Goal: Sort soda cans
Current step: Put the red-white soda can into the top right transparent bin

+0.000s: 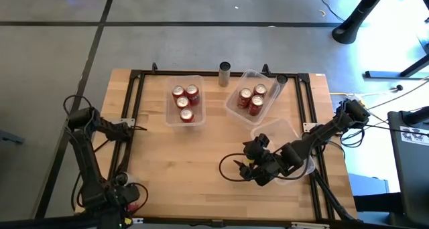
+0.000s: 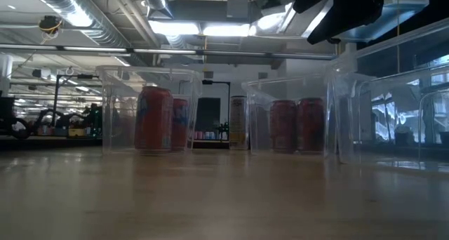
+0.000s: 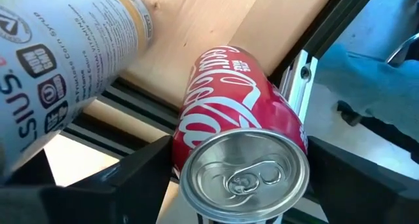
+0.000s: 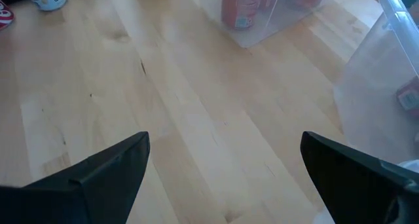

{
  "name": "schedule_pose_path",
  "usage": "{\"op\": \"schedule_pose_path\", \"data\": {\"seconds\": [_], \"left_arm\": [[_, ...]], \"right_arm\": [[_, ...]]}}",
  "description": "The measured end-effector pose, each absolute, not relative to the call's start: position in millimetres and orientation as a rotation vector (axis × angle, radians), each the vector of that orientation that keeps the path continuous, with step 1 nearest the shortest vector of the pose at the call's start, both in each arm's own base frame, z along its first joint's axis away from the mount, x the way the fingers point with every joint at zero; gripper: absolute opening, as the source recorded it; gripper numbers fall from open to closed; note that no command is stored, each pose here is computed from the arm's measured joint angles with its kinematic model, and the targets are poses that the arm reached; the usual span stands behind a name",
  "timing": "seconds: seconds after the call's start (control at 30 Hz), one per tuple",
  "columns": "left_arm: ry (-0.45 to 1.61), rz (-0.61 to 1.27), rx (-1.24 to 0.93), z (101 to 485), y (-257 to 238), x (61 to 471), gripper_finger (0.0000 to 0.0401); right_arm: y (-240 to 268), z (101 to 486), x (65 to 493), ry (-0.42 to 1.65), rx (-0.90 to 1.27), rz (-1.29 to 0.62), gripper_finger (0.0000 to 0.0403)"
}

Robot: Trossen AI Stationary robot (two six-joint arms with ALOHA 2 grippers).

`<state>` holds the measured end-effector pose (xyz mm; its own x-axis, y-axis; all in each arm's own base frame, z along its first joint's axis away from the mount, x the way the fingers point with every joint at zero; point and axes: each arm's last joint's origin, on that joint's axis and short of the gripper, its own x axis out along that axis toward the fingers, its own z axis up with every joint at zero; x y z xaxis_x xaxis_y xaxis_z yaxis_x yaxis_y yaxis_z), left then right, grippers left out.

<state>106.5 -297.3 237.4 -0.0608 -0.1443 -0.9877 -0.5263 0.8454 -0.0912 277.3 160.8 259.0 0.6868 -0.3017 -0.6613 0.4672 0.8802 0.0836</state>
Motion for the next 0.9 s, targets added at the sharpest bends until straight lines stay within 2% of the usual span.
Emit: {"op": "schedule_pose_path", "data": {"seconds": [0.6, 0.83, 0.9], "left_arm": [[1.567, 0.334, -0.516, 236.2, -298.5, 103.2, 0.0326], [1.57, 0.332, -0.52, 235.9, -298.6, 103.6, 0.0284], [1.569, 0.329, -0.522, 236.4, -298.8, 104.3, 0.0283]], "right_arm": [[161.6, 255.8, 278.7, 0.699, 0.246, -0.44, 0.0395], [164.0, 249.0, 282.3, 0.709, 0.236, -0.445, 0.0395], [164.1, 248.5, 282.3, 0.711, 0.235, -0.444, 0.0395]]}}
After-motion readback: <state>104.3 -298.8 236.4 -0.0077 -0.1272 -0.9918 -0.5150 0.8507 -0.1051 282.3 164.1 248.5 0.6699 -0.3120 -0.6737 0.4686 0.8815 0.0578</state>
